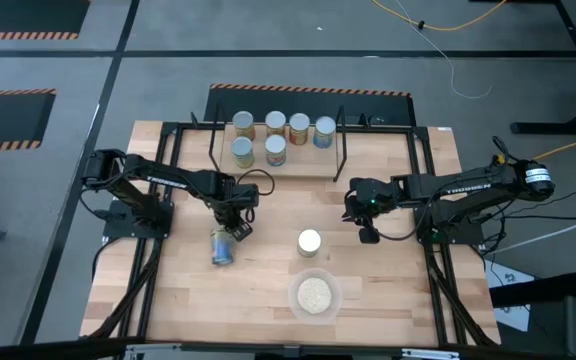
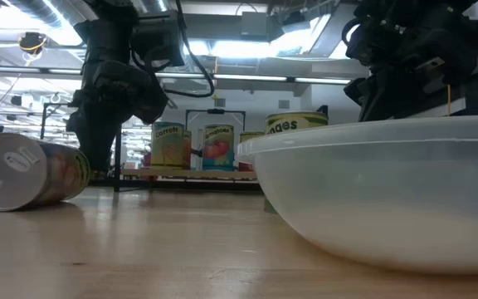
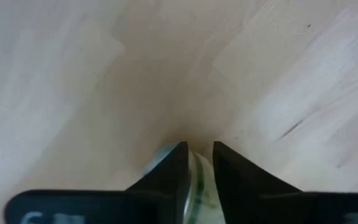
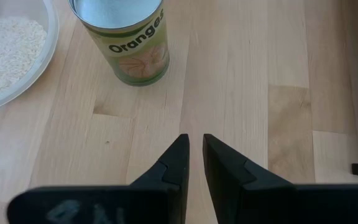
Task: Pick and place cans onto a shelf
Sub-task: Put the canned peaches on the shelf
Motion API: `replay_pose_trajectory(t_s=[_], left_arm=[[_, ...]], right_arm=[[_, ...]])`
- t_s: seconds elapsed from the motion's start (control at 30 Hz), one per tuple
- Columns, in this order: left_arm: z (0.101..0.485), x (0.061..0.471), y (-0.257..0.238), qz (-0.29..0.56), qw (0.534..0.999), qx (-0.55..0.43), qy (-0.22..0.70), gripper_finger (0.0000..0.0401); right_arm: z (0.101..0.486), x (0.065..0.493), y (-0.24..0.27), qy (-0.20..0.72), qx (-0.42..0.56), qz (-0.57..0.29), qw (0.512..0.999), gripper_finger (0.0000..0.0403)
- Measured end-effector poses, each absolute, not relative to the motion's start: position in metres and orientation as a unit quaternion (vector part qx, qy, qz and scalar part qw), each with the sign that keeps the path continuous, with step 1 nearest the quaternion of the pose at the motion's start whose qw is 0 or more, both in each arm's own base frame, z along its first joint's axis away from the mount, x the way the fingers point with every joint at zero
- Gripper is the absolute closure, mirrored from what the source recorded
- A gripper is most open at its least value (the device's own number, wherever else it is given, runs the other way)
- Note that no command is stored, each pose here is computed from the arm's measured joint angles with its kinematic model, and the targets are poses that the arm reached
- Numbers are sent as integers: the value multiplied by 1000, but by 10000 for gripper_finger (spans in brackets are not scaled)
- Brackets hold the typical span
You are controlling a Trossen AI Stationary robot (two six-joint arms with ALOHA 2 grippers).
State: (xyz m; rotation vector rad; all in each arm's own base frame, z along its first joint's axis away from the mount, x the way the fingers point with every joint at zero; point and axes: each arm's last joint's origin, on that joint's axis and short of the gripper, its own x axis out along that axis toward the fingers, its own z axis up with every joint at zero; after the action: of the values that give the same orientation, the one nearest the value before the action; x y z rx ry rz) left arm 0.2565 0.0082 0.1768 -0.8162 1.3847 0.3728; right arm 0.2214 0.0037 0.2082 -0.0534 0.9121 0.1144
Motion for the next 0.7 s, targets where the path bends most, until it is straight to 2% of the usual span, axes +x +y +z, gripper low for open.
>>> replay_pose_trajectory(t_s=[0.27, 0.7], left_arm=[[177, 254, 17, 166, 650, -409, 618, 284], [177, 249, 24, 150, 613, -451, 631, 273]], right_arm=[[208, 221, 4, 439, -38, 61, 895, 350], [208, 221, 4, 439, -38, 61, 895, 350]])
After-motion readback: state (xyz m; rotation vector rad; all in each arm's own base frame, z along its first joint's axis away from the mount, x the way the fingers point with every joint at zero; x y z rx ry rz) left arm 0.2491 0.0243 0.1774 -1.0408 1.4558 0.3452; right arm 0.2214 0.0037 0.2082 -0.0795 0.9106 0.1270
